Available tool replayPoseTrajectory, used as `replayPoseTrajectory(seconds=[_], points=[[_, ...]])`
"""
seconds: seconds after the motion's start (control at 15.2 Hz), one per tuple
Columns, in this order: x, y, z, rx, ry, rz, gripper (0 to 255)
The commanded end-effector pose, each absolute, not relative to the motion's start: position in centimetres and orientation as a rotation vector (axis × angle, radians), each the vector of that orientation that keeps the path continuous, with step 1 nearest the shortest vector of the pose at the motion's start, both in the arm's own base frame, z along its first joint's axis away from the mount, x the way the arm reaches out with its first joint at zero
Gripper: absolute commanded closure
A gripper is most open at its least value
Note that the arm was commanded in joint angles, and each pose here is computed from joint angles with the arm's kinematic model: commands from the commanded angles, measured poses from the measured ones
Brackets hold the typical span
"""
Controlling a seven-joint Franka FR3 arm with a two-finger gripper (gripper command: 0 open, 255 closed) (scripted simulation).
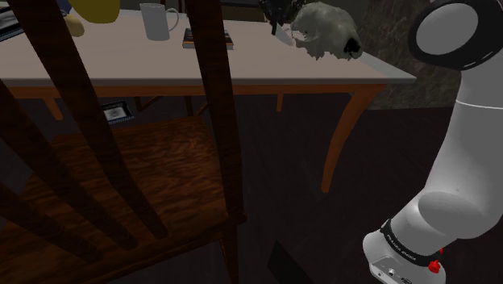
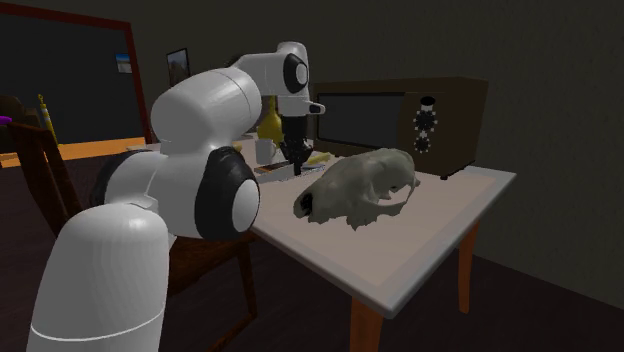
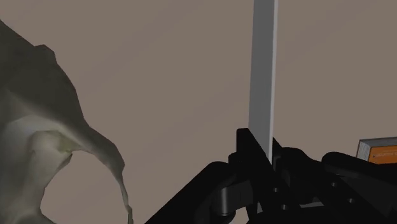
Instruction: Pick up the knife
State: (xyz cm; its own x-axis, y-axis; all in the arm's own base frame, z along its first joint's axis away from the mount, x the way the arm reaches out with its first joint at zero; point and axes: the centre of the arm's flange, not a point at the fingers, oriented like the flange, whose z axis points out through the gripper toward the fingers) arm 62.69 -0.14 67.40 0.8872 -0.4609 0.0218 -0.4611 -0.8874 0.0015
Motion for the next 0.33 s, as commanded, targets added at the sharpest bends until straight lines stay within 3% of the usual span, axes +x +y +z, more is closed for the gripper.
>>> replayPoseTrajectory(seconds=[0.0,0.26], points=[[62.6,-0.1,68.4,3.045,-0.744,0.031,255],[62.6,-0.1,69.5,3.045,-0.744,0.031,255]])
